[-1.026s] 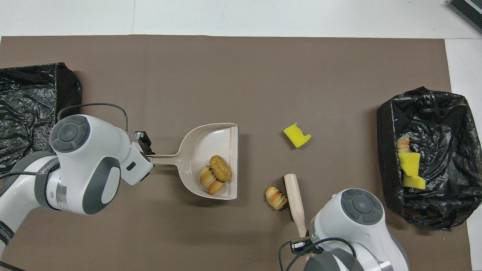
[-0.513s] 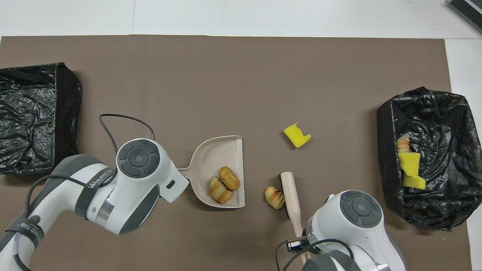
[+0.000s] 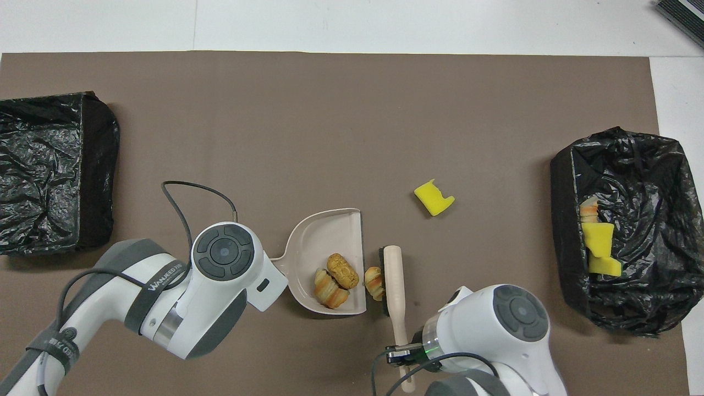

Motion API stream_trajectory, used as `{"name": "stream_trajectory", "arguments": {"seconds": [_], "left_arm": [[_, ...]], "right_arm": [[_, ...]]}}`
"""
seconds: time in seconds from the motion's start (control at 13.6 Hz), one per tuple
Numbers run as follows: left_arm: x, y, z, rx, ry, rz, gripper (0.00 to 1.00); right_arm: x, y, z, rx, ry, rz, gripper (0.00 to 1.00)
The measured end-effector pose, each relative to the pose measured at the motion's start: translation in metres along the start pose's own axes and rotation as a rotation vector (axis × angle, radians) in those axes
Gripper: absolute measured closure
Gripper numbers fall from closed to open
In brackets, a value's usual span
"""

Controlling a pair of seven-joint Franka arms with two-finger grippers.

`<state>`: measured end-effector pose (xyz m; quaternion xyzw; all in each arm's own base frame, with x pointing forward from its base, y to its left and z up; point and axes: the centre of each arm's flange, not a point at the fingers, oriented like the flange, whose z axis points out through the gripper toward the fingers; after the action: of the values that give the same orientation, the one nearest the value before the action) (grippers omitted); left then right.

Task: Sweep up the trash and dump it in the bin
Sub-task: 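Sweep the remaining bread piece into the dustpan with the right gripper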

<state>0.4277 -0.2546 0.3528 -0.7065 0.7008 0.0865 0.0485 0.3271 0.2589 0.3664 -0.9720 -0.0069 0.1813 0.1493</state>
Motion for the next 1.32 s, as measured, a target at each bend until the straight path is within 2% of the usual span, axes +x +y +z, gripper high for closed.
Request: {"name": "stream_trajectory", "arguments": {"seconds": [0.15,0.44,0.59,0.66,0.95,1.1,1.32], "left_arm": [[0.000,0.001,0.000,0.004,0.001,0.000,0.68],[-0.001,0.003,0.005,0.026,0.014,0.004,0.68],[-0.001,0.004,0.008,0.031,0.017,0.005,0.68],[-0.001,0.004,0.008,0.032,0.018,0.006,0.68],[-0.001,0.004,0.008,0.033,0.019,0.006,0.68],[-0.001,0.004,0.009,0.033,0.019,0.006,0.68],[0.000,0.005,0.008,0.041,0.005,0.021,0.68]], "right_arm": [[0.004,-0.027,0.012,0.023,0.028,0.041,0.74],[0.021,-0.059,-0.002,0.060,0.035,0.079,0.74],[0.018,-0.064,-0.010,0.051,-0.013,0.069,0.74],[0.014,-0.060,-0.019,0.015,-0.046,0.055,0.74],[-0.002,-0.010,-0.048,-0.317,-0.079,0.002,0.74],[-0.009,0.006,-0.038,-0.380,-0.096,-0.018,0.74],[-0.014,0.018,-0.003,-0.383,-0.107,-0.015,0.74]]}}
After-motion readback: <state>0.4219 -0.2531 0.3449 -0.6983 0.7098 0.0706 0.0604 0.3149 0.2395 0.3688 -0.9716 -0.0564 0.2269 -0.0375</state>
